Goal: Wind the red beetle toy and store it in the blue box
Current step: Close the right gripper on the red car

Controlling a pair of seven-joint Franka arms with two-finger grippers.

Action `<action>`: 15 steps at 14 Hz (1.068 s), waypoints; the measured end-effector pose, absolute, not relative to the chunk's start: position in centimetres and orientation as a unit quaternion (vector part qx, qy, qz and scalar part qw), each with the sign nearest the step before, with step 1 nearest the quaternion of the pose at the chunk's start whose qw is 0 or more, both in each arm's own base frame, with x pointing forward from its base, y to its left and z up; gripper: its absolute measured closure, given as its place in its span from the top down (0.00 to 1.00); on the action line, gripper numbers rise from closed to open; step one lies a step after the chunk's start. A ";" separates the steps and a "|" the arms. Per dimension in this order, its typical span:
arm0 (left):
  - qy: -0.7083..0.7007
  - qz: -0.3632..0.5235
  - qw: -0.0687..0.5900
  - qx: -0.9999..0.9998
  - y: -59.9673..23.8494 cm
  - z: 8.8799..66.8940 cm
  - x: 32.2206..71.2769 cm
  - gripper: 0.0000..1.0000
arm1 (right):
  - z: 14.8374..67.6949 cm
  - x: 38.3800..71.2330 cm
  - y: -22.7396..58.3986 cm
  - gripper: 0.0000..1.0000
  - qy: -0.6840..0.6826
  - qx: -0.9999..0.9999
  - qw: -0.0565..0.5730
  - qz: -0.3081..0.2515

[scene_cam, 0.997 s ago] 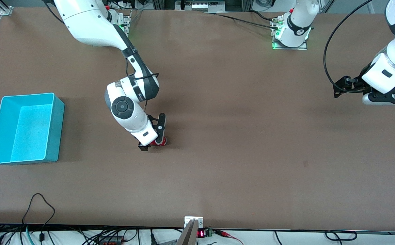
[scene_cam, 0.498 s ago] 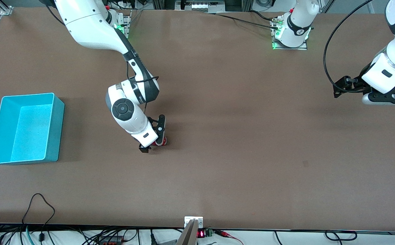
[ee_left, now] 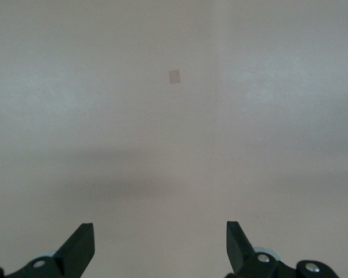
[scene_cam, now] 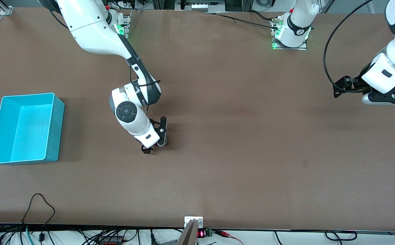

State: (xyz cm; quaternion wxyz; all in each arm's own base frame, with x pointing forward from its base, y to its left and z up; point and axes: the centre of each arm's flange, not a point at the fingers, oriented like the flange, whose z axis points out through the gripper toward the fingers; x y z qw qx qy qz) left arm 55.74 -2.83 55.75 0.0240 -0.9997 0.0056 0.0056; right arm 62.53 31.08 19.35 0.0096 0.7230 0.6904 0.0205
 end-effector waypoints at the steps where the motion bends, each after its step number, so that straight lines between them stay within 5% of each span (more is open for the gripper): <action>1: 0.006 0.006 0.024 -1.000 -2.9 55.8 55.7 1.00 | 19.1 62.4 31.1 1.00 0.691 0.723 0.009 0.019; 11: 0.007 0.006 0.024 -1.000 -3.0 55.8 55.7 1.00 | 18.7 61.7 32.3 0.96 0.698 0.715 0.007 0.016; 15: 0.007 0.006 0.024 -1.000 -3.0 55.8 55.7 1.00 | 18.6 61.9 32.0 0.54 0.697 0.717 0.008 0.016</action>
